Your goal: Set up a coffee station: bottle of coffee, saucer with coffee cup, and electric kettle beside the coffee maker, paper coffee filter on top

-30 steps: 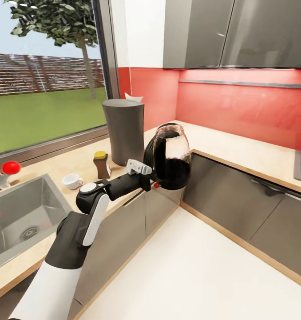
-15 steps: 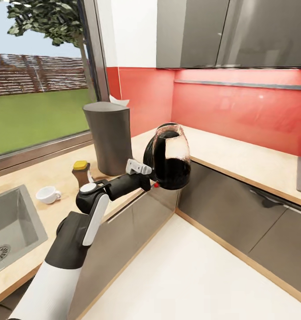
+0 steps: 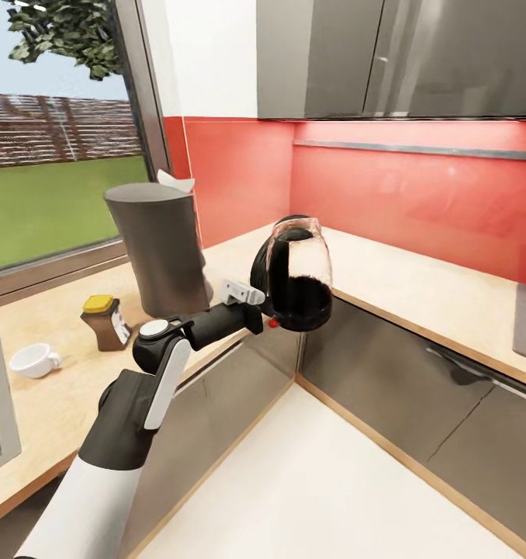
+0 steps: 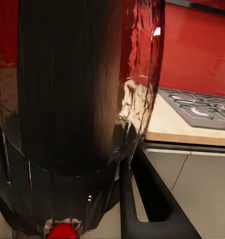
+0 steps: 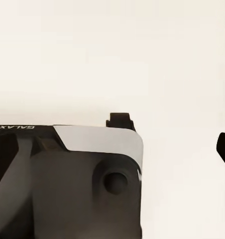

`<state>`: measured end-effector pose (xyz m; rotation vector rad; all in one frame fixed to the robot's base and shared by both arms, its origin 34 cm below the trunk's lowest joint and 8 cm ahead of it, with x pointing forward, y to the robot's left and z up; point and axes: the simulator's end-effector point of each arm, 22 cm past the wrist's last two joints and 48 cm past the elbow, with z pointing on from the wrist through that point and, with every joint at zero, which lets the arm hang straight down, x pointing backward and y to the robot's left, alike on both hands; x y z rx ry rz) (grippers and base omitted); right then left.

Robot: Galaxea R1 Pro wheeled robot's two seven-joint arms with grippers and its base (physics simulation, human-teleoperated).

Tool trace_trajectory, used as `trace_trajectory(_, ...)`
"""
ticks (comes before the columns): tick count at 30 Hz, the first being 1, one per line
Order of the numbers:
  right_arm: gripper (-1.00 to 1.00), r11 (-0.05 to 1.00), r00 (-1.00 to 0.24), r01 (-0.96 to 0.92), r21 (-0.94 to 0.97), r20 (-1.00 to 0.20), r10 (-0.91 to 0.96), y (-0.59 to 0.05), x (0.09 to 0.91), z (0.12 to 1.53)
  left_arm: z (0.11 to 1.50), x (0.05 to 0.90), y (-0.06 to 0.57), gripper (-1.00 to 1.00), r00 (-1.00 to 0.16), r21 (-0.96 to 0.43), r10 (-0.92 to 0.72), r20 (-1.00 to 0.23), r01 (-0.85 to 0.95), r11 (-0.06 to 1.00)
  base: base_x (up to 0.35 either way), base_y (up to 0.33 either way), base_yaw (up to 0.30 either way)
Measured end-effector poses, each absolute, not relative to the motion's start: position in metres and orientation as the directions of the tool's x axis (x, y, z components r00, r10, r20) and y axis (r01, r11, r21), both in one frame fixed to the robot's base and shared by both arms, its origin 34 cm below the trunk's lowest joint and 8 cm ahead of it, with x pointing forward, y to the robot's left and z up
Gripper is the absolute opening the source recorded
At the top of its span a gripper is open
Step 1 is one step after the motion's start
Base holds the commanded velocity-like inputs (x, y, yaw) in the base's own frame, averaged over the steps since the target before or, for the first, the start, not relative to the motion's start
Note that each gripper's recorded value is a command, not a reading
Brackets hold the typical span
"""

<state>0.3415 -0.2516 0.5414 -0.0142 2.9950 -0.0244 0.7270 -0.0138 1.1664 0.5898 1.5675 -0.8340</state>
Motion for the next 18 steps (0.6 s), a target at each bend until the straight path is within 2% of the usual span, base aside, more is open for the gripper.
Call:
trace_trajectory(6, 1.0, 1.0, -0.989, -0.009, -0.015, -0.146, -0.011, -0.2502, 0.3415, 0.5414, 1.1664, 0.7271, -0.0137, -1.0, -0.166, -0.182, -0.083, -0.983, 0.768, 0.614, 0.167, -0.275, 0.191)
trace_trajectory(18, 1.0, 1.0, -0.989, -0.009, -0.015, -0.146, -0.011, -0.25, 0.3414, 0.5414, 1.1661, 0.7282, -0.0124, -1.0, -0.168, -0.185, -0.085, -0.982, 0.765, 0.617, 0.221, -0.26, 0.011)
